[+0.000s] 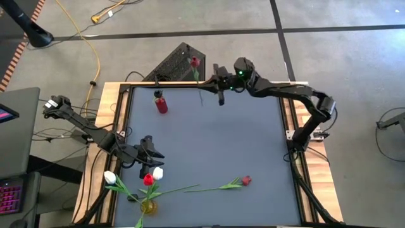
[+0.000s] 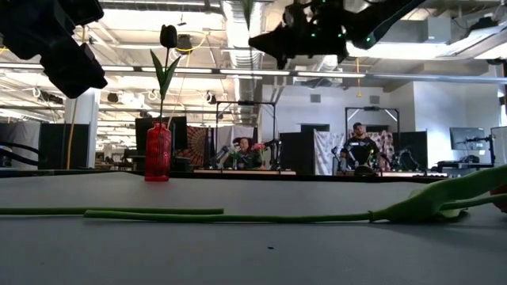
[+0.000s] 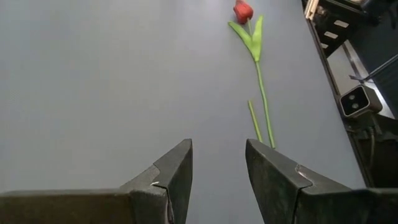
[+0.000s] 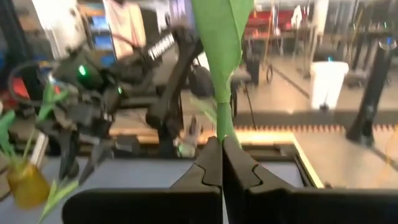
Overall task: Sort flowers into vase by color
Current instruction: Put the top dark red tulip into the red vase
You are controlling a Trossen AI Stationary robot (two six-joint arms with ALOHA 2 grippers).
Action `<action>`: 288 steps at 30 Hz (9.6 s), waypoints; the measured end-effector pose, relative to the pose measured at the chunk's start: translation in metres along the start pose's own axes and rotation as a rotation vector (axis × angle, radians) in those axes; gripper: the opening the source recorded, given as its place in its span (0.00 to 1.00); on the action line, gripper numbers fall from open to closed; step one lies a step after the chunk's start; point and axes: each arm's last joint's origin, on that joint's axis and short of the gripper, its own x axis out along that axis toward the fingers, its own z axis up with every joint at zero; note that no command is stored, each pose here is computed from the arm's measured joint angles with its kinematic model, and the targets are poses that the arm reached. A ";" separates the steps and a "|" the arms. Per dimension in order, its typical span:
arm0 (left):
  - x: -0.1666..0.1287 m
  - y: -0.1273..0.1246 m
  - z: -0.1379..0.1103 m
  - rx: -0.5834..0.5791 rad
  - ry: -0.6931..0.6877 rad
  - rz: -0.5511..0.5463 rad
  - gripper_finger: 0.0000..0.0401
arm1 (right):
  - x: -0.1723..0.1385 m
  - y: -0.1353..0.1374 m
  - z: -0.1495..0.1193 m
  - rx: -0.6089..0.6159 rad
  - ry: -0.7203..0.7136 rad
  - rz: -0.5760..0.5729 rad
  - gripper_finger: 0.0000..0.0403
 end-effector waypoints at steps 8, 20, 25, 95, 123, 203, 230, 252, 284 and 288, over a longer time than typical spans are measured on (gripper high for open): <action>0.000 0.000 0.000 0.021 0.003 0.001 0.34 | 0.023 -0.005 -0.012 0.003 -0.222 0.021 0.05; 0.000 0.003 0.002 0.039 -0.010 0.013 0.34 | 0.070 -0.011 -0.033 0.004 -0.361 -0.028 0.05; -0.007 0.007 0.008 0.002 -0.051 0.007 0.34 | 0.087 -0.022 -0.030 -0.011 -0.386 -0.026 0.05; -0.173 0.044 0.197 0.300 -0.438 0.716 0.34 | 0.119 -0.060 -0.018 -0.020 -0.356 0.019 0.05; -0.151 0.234 0.234 0.207 -0.261 0.162 0.34 | 0.098 -0.082 -0.001 -0.091 -0.476 -0.033 0.05; -0.147 0.198 0.240 0.514 -0.193 0.256 0.00 | 0.067 -0.103 -0.012 0.118 -0.132 0.536 0.59; -0.161 0.229 0.193 0.277 -0.287 0.148 0.00 | 0.048 -0.119 -0.014 0.109 -0.029 0.641 0.53; -0.141 0.212 0.119 0.082 -0.645 0.522 0.00 | 0.052 -0.113 -0.014 0.097 -0.022 0.669 0.53; -0.088 0.213 0.067 -0.011 -0.678 0.510 0.00 | 0.064 -0.101 -0.014 0.088 -0.029 0.692 0.53; -0.085 0.213 0.065 0.000 -0.643 0.521 0.00 | 0.065 -0.099 -0.015 0.094 -0.025 0.697 0.53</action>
